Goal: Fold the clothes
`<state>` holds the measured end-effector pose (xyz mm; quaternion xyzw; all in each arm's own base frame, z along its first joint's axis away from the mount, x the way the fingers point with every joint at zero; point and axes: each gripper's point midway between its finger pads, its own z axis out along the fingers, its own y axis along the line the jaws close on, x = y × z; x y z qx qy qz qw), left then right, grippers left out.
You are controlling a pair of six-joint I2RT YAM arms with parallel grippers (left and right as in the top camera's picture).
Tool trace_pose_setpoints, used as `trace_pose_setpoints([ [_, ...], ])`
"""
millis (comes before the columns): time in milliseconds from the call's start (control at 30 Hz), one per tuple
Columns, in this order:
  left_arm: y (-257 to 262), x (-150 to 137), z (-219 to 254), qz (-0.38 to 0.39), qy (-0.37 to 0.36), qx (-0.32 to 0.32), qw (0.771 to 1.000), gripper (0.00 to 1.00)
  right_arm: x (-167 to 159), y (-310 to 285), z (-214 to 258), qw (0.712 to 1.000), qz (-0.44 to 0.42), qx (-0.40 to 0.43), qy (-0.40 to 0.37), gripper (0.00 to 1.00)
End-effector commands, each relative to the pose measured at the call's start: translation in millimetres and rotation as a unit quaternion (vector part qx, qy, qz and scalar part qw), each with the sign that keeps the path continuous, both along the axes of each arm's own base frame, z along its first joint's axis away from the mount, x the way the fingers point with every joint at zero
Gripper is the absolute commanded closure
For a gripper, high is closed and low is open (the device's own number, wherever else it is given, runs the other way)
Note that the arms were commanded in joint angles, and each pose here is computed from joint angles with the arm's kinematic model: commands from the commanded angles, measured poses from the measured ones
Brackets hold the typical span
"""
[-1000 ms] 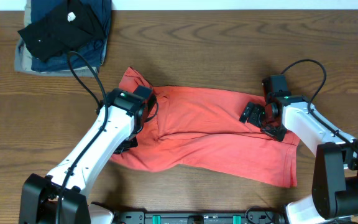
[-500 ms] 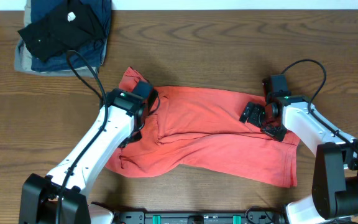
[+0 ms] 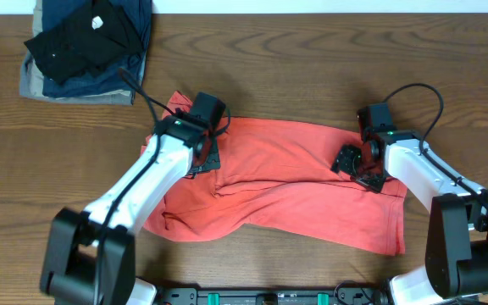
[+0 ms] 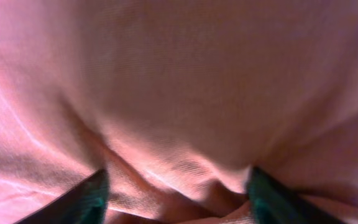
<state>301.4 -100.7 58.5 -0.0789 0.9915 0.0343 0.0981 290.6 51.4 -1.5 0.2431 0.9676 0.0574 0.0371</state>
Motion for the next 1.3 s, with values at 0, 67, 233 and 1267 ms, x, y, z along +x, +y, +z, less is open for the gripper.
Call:
trace_pose_setpoints([
  [0, 9.3, 3.9, -16.3, -0.004, 0.012, 0.031, 0.999, 0.86, -16.1, 11.1, -12.8, 0.999, 0.003, 0.026, 0.033, 0.41],
  [67, 13.0, 5.9, -24.7, 0.002, 0.020, 0.034, 0.999, 0.86, -16.1, 11.1, -12.8, 0.999, 0.003, 0.026, 0.033, 0.44],
  [233, 25.8, 9.6, -40.4, 0.023, 0.036, 0.040, 0.998, 0.86, -16.2, 11.1, -12.9, 0.999, 0.003, 0.026, 0.033, 0.47],
  [1267, -25.9, 18.2, -53.8, -0.007, 0.034, -0.065, 0.997, 0.29, -10.4, 34.2, -12.1, 0.999, 0.043, 0.027, 0.010, 0.18],
])
